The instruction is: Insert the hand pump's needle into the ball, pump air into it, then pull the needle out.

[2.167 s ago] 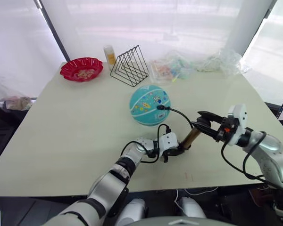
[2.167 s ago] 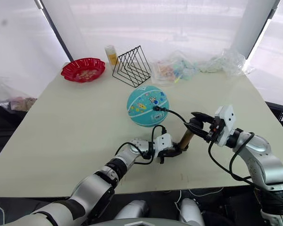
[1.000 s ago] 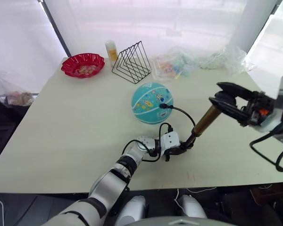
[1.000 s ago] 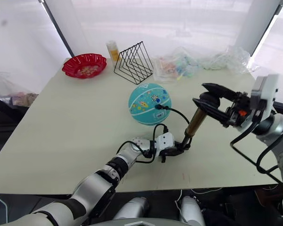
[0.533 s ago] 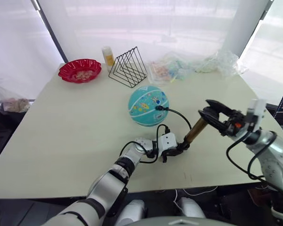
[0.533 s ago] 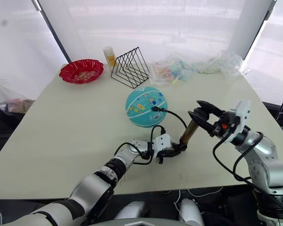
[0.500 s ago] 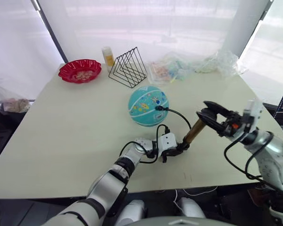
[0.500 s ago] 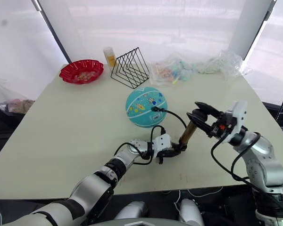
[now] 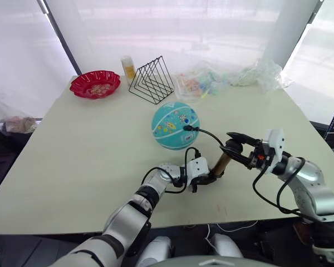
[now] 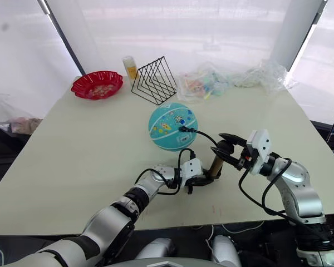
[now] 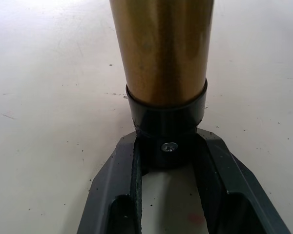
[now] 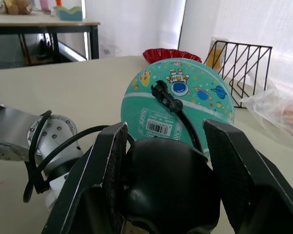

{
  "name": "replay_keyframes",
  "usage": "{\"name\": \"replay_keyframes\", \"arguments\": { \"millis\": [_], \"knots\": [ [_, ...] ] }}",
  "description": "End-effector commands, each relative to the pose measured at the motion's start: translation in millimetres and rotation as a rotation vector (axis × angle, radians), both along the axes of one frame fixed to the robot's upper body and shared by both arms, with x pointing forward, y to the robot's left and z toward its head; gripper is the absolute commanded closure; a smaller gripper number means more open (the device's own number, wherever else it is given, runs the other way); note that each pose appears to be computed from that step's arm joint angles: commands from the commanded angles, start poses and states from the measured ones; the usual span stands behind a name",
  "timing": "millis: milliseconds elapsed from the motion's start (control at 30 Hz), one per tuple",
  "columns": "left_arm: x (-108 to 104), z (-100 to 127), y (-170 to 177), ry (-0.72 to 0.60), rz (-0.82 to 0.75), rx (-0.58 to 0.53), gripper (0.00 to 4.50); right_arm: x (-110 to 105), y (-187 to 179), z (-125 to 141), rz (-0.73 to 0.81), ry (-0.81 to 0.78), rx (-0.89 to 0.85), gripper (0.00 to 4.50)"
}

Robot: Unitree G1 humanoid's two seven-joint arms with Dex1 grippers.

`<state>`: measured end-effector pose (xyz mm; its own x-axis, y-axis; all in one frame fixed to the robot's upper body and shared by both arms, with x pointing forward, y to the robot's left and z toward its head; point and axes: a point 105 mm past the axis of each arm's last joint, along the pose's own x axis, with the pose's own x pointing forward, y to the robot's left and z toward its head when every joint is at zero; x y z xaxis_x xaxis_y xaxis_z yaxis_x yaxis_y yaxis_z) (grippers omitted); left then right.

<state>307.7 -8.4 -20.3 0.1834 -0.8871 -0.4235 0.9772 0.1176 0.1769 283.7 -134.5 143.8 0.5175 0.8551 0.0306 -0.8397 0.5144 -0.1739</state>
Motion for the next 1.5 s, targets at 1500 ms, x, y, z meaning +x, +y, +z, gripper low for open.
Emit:
{"name": "replay_keyframes", "arguments": {
  "millis": [1500],
  "knots": [
    [-34, -69, 48, 0.206, 0.042, 0.270, 3.39, -1, 12, -92, -0.006, 0.122, -0.153, 2.56]
  ]
}}
